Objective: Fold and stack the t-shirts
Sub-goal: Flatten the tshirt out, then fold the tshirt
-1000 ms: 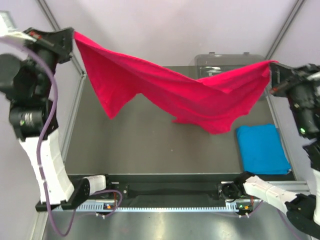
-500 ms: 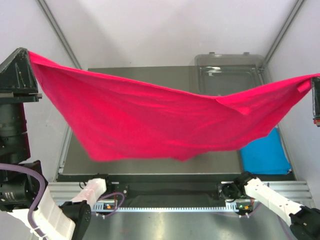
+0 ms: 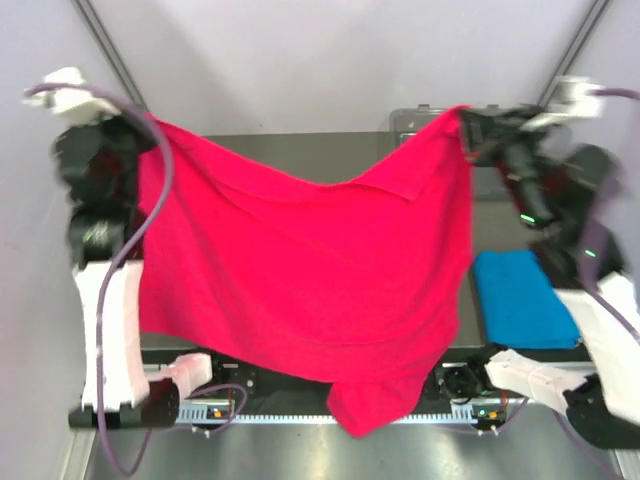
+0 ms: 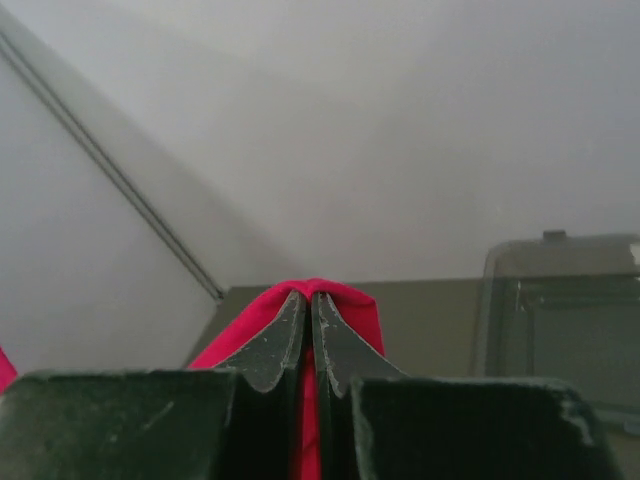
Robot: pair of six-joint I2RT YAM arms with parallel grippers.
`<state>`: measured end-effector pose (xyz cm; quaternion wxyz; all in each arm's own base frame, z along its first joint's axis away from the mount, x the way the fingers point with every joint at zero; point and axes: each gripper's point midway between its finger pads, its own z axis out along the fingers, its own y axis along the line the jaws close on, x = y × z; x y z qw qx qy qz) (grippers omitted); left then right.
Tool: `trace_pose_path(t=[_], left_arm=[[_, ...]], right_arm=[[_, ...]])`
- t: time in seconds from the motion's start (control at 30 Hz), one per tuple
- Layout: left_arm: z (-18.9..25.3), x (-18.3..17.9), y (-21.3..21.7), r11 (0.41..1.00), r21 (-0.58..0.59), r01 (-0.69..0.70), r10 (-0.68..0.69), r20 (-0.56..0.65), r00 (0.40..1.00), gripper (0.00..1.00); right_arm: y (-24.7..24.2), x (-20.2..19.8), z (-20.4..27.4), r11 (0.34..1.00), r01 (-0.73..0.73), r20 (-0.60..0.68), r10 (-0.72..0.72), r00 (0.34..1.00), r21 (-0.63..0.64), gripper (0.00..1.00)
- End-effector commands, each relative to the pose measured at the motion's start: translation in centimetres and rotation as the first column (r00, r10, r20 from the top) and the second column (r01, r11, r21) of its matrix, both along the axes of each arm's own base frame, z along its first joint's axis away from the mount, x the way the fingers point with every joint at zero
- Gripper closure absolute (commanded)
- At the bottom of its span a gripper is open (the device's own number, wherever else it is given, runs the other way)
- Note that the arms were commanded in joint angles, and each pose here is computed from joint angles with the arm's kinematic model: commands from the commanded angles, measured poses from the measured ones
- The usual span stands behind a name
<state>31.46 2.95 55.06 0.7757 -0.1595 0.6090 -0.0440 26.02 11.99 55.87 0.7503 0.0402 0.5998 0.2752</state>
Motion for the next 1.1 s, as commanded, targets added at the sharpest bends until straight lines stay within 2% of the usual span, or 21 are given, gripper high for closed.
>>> trace_pose_path(t=[0.0,0.03,0.1,0.13,0.2,0.23,0.3,0.33,0.4,0.43,0.53,0.6,0.63,0.73,0.87,1.03,1.07], left_arm=[[-7.4,7.2,0.8,0.997,0.082,-0.012,0.024,-0.143,0.989,1.00],[-11.8,8.7,1.1,0.996,0.090,-0.017,0.037,-0.225,0.974,1.00],[-15.0,11.1,2.1,0.993,0.099,-0.057,0.081,-0.253,0.964,1.00],[-18.8,12.6,2.5,0.994,0.093,-0.060,0.087,-0.317,0.944,1.00],[-20.8,14.9,2.4,0.995,0.092,-0.046,0.071,-0.298,0.952,1.00],[-24.7,16.9,2.4,0.996,0.085,-0.026,0.056,-0.366,0.929,1.00],[-27.3,19.3,2.1,0.997,0.076,0.012,0.020,-0.406,0.914,1.00],[-31.1,21.0,2.0,0.998,0.060,0.032,0.000,-0.473,0.881,1.00],[-33.1,22.9,2.1,0.999,0.044,0.032,-0.006,-0.505,0.863,1.00],[-36.2,23.8,2.4,0.999,0.032,0.019,0.002,-0.550,0.835,1.00],[-38.6,25.6,2.8,1.000,-0.002,0.012,-0.011,-0.578,0.816,1.00],[-38.7,26.8,2.4,0.999,-0.033,0.029,-0.042,-0.572,0.819,1.00],[-40.3,27.1,2.4,0.998,-0.046,0.035,-0.056,-0.603,0.796,1.00],[-41.1,27.8,2.2,0.997,-0.061,0.054,-0.081,-0.626,0.776,1.00],[-41.9,26.5,1.8,0.988,-0.133,0.075,-0.144,-0.659,0.738,1.00],[-41.7,23.8,1.7,0.973,-0.217,0.072,-0.208,-0.706,0.677,1.00],[-42.4,22.6,1.5,0.967,-0.245,0.066,-0.230,-0.739,0.633,1.00]], right_arm=[[1.8,6.9,-8.0,0.994,0.091,-0.148,-0.098,0.984,-0.054,1.00],[1.7,8.1,-8.9,0.991,0.123,-0.137,-0.128,0.982,-0.048,1.00],[2.0,10.5,-15.0,0.983,0.149,-0.218,-0.171,0.961,-0.111,1.00],[1.5,11.9,-17.0,0.976,0.181,-0.249,-0.207,0.946,-0.124,1.00],[0.8,13.4,-21.0,0.964,0.208,-0.312,-0.252,0.916,-0.168,1.00],[-0.3,14.7,-22.8,0.951,0.243,-0.336,-0.295,0.894,-0.190,1.00],[-1.7,16.1,-25.1,0.939,0.260,-0.362,-0.328,0.873,-0.224,1.00],[-1.8,16.8,-26.4,0.934,0.256,-0.380,-0.337,0.861,-0.248,1.00],[-2.0,17.7,-27.3,0.934,0.233,-0.393,-0.328,0.859,-0.270,1.00],[-1.7,18.2,-28.4,0.933,0.212,-0.413,-0.322,0.852,-0.290,1.00],[-0.9,18.9,-29.7,0.935,0.172,-0.441,-0.302,0.845,-0.311,1.00],[-0.7,18.7,-30.9,0.936,0.143,-0.473,-0.290,0.832,-0.322,1.00],[-0.5,18.8,-31.7,0.936,0.134,-0.492,-0.288,0.822,-0.325,1.00],[-0.1,18.5,-32.6,0.941,0.100,-0.531,-0.268,0.804,-0.324,1.00],[0.5,17.1,-33.4,0.954,0.051,-0.586,-0.225,0.778,-0.297,1.00],[1.2,13.6,-35.0,0.971,-0.025,-0.696,-0.152,0.702,-0.237,1.00],[1.3,12.8,-35.4,0.974,-0.036,-0.712,-0.138,0.688,-0.224,1.00]])
